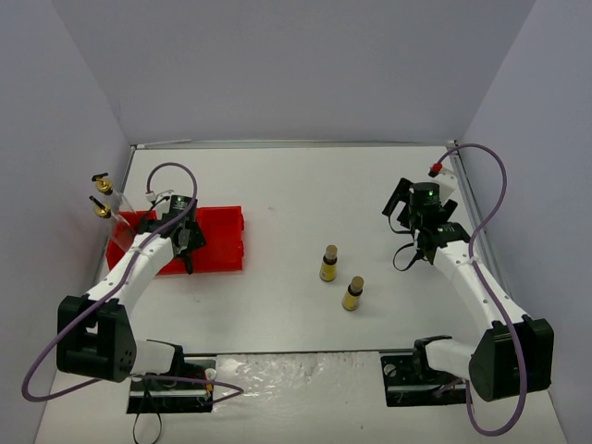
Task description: Organize the condiment bottles
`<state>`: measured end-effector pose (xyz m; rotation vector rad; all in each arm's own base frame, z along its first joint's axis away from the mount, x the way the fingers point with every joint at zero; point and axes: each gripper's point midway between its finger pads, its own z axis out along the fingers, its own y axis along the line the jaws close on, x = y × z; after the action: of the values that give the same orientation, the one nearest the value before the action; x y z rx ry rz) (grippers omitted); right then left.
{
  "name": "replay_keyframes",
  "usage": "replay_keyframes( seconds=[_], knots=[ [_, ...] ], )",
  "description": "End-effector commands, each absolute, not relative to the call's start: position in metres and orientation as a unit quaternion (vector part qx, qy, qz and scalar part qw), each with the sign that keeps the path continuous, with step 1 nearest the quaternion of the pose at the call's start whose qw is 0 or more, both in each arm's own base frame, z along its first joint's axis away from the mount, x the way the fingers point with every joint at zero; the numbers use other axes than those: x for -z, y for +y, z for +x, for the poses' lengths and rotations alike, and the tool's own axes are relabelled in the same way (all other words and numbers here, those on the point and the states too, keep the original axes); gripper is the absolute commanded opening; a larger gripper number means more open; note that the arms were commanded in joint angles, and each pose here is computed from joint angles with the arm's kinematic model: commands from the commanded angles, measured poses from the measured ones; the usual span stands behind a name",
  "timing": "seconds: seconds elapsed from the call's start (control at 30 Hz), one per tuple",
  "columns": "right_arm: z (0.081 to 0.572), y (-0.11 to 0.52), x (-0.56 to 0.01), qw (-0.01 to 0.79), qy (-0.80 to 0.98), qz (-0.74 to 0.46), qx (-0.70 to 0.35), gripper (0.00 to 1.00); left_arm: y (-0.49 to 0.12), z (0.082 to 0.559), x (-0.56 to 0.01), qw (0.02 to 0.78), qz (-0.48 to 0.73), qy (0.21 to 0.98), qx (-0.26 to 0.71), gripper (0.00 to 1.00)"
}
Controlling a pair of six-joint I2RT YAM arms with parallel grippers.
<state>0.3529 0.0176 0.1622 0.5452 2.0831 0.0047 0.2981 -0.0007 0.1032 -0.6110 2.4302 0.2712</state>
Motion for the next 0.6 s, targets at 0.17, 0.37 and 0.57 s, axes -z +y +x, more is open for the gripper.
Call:
replay_keyframes(
  seconds=[0.17,0.37,0.57],
  knots=[
    [0.364,0.019,-0.183,0.506,0.833,0.223,-0.011,1.00,0.002,0.308,-0.137,0.353,-0.242,0.899,-0.091,0.75],
    [0.366,0.020,-0.183,0.505,0.833,0.225,-0.015,1.00,-0.003,0.297,-0.171,0.379,-0.229,0.893,-0.078,0.75],
    [0.367,0.021,-0.182,0.505,0.833,0.226,-0.014,1.00,-0.039,0.270,-0.211,0.400,-0.155,0.901,-0.066,0.75]
  ],
)
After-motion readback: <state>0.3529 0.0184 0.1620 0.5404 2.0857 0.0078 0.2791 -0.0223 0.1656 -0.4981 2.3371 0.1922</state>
